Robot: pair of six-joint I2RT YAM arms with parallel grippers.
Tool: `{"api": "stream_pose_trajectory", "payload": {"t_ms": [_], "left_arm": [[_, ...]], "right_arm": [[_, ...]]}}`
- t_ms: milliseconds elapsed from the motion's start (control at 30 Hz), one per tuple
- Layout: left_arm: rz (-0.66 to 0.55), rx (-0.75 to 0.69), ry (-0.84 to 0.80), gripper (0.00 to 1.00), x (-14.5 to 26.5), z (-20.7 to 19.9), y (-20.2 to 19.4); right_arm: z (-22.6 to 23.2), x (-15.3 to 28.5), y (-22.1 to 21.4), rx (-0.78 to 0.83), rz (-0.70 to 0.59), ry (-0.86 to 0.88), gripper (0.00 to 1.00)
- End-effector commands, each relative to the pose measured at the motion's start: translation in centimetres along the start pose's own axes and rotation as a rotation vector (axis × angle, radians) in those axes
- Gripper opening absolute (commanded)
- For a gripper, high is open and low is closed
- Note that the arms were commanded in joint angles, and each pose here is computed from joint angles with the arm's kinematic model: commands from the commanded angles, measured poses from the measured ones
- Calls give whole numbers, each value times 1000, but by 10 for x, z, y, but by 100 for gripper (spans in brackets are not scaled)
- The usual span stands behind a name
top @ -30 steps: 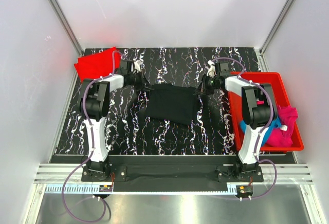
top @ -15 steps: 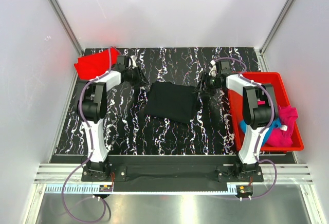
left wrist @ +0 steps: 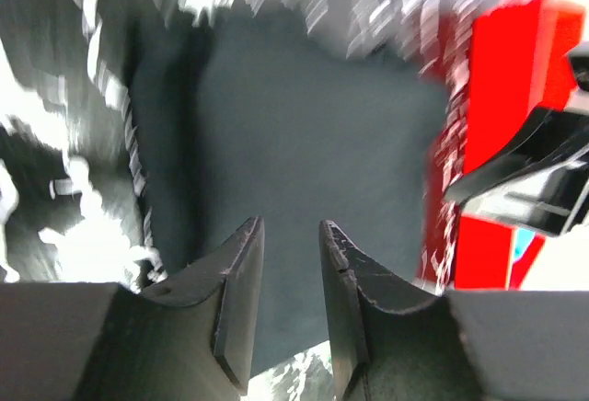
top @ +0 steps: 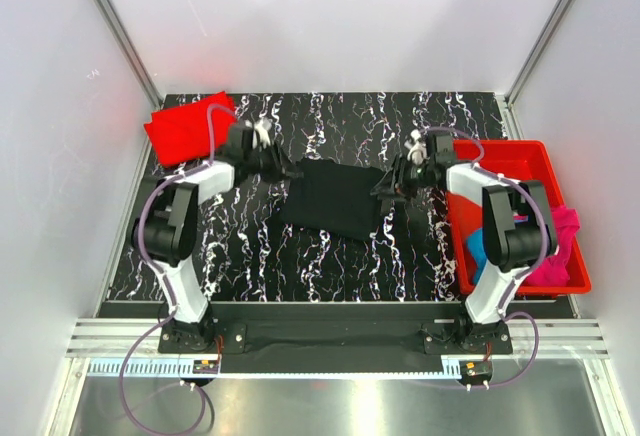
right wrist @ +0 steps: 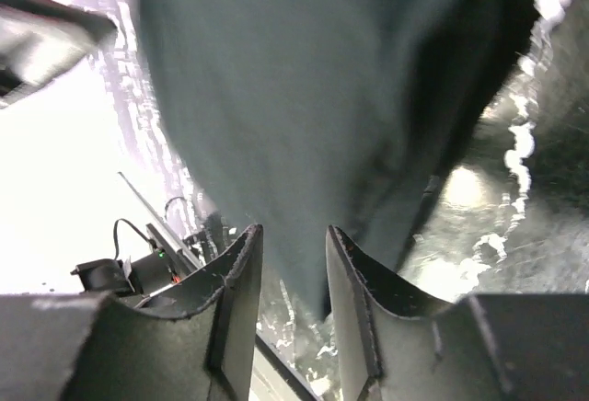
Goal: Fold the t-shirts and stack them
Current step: Fold the tshirt
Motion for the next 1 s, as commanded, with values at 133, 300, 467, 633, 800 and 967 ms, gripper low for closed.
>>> {"api": "stream_pose_trajectory", "payload": {"t_ms": [133, 300, 467, 633, 800, 967], "left_arm": [[88, 90, -17, 35, -16, 30, -28], [24, -30, 148, 44, 9, 22, 1], [-5, -118, 238, 54, 35, 20, 22], [112, -147, 276, 57, 27, 39, 15], [151, -137, 309, 61, 15, 64, 5], [189, -123, 302, 61, 7, 74, -4]], "right_arm": [[-26, -24, -22, -20, 35, 0, 41], [-29, -13, -22, 1, 42, -73, 41], [-5, 8, -15, 52, 13, -60, 54], [-12, 7, -8, 47, -15, -104, 85], [-19, -23, -12, 51, 8, -142, 83], [-23, -46, -18, 59, -13, -198, 75]]}}
Point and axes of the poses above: each gripper's point midway between its finger pads, its own x axis back along the fingers, its own z axis along the line the jaws close on, y = z × x, the point moved 1 cm from there along x, back along the fingers, and after that the axes turned 10 degrees about x, right-handed, at the moved point
